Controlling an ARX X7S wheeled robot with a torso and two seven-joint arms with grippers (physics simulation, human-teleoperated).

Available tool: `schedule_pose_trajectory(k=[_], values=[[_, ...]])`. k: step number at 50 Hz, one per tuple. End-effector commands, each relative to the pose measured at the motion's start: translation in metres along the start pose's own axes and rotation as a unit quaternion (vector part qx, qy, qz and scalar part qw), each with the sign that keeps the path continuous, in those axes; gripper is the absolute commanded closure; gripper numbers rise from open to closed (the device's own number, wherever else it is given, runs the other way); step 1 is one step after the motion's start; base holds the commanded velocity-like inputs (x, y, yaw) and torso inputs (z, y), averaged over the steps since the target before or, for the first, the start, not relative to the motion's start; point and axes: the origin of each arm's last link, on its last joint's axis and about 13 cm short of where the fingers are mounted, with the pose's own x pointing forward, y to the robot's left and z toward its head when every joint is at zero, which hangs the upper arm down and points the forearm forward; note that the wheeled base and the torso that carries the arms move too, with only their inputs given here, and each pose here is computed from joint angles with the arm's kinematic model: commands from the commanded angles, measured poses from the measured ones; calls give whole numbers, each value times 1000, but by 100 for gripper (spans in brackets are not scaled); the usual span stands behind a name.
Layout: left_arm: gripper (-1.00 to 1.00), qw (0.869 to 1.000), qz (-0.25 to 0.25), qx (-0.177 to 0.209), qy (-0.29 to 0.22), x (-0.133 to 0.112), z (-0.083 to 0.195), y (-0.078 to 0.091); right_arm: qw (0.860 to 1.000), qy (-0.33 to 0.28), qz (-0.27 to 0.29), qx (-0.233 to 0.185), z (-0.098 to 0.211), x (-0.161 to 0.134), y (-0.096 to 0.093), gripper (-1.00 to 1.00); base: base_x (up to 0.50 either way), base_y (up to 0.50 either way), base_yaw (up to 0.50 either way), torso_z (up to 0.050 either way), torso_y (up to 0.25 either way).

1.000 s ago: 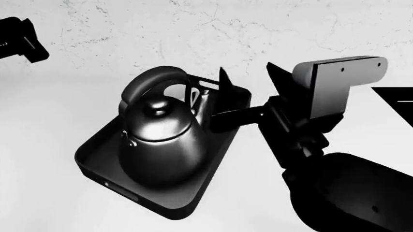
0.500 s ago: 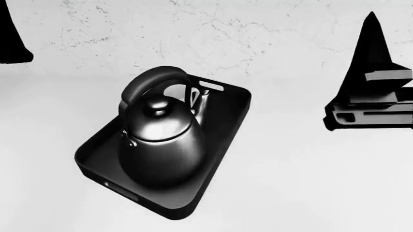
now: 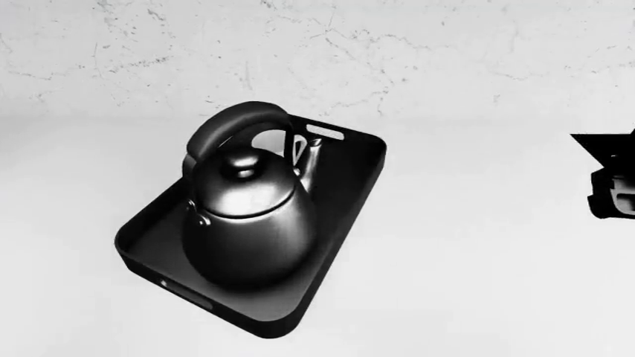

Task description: Pick the kettle from the counter and place it on the tray. Then pick the mug from the cabinet and place it on the tray. Then close the cabinet doors.

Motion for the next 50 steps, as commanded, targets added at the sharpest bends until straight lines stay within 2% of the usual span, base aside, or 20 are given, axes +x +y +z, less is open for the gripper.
schedule_pose_trajectory(k=[1, 8, 20, 43, 50], values=[[-100, 998, 12, 16, -56, -3, 21, 0, 1000, -16, -10, -7, 8, -2, -7, -100, 0, 0, 0, 0, 0], [-100, 996, 24, 20, -84, -2, 35, 2, 1000, -21, -10, -9, 13, -2, -9, -100, 0, 0, 0, 0, 0], [-100, 994, 36, 20, -104, -1, 43, 4, 1000, -25, -10, -9, 17, -1, -9, -100, 0, 0, 0, 0, 0], [-100, 995, 30, 19, -97, -2, 37, 4, 1000, -23, -6, 6, 15, -4, -10, -100, 0, 0, 0, 0, 0], [-100, 995, 29, 20, -96, -3, 37, 4, 1000, -22, -4, 15, 15, -5, -10, -100, 1, -464, 0, 0, 0]])
